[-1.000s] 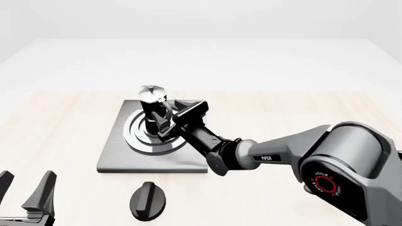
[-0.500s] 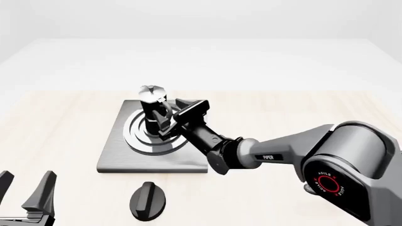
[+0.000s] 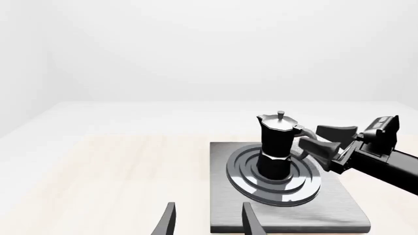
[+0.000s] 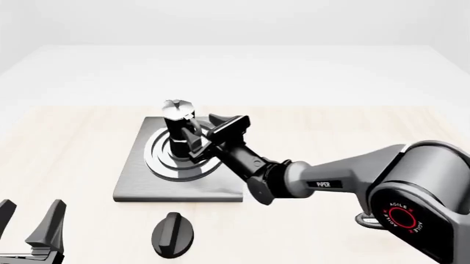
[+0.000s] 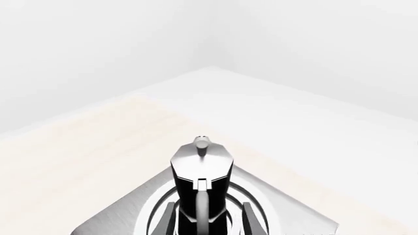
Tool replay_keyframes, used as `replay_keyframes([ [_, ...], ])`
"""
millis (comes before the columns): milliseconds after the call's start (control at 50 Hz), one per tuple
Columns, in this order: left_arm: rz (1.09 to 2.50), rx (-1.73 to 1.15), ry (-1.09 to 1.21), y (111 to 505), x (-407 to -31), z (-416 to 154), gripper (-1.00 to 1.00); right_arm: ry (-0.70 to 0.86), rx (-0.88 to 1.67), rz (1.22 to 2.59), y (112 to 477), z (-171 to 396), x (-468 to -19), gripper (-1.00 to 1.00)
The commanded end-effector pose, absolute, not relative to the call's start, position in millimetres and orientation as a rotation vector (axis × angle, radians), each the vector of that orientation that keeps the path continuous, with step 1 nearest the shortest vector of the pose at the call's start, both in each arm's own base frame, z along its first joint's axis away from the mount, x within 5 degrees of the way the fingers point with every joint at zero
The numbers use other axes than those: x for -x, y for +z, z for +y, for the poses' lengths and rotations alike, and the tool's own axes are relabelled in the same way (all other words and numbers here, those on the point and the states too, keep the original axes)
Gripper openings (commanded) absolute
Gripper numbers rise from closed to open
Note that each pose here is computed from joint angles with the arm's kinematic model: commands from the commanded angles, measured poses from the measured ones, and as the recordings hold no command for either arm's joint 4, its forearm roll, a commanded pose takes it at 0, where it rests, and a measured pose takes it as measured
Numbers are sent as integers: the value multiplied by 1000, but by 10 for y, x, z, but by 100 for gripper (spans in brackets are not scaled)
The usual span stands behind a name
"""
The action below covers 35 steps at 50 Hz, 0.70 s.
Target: Put the moka pot on the stove.
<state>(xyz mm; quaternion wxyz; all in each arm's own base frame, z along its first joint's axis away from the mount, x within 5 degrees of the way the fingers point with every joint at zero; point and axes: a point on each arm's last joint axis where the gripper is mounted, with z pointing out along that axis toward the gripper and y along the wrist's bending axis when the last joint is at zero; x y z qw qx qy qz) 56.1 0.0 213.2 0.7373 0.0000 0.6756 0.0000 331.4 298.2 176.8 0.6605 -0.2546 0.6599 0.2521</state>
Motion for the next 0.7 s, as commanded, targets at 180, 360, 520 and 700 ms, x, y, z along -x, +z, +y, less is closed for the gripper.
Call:
replay_keyframes([
  [180,1484,0,0,2132,-561,0,100,568,568,1488,1856,2870,-3226,100],
  [360,1484,0,0,2132,-561,0,100,567,566,1483,1922,2825,-3188,100],
  [520,1484,0,0,2132,-561,0,100,560,564,1486,1932,2759,-3146,100],
  [700,1484,0,0,2132,-561,0,100,551,557,1491,1932,2698,-3146,100],
])
